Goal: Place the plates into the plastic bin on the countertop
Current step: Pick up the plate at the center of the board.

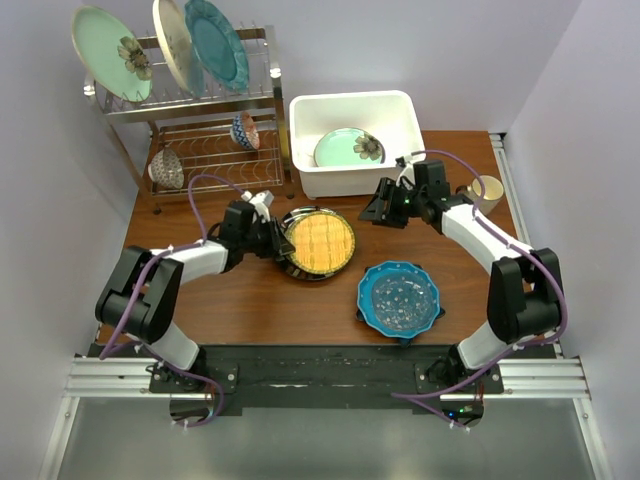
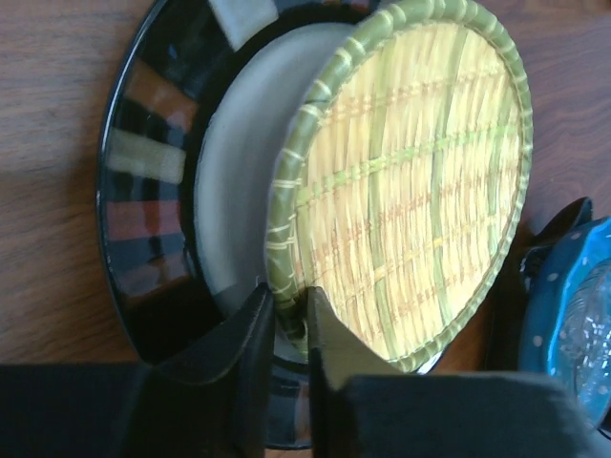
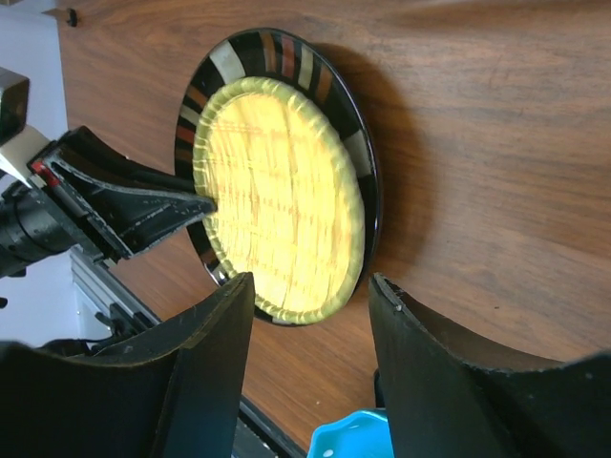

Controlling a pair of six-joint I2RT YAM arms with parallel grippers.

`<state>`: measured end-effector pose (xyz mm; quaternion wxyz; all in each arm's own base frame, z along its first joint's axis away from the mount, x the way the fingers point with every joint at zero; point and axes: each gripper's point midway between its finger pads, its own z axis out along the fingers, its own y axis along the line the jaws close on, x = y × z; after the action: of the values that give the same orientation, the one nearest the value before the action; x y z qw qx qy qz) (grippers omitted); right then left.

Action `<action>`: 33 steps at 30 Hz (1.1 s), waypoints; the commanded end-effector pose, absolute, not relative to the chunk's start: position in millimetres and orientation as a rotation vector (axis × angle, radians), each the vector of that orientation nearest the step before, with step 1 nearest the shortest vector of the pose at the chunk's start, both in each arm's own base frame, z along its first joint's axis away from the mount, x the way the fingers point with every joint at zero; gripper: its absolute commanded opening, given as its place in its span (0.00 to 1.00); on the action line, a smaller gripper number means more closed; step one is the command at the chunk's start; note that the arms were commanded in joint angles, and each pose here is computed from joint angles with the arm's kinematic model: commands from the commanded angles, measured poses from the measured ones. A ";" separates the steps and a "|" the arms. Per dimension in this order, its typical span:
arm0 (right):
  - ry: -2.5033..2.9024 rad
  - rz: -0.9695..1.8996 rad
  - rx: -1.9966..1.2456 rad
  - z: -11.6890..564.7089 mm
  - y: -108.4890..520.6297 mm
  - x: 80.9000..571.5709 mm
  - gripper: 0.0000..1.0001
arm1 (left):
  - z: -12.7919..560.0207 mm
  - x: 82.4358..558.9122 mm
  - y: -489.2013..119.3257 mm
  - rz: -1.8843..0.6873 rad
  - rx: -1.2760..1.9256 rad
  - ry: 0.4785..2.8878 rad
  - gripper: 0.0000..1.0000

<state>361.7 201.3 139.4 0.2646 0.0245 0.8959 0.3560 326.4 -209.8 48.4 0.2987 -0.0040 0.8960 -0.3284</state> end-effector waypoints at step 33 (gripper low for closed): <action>2.426 1.193 -0.060 108.6 228.4 348.2 0.54 | 147.7 342.4 -219.9 -1.086 -0.048 2.088 0.00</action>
<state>348.8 218.5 107.4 0.2165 0.0000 0.8904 0.4004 341.0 -214.2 115.4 0.3598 -0.0222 0.8517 -0.3803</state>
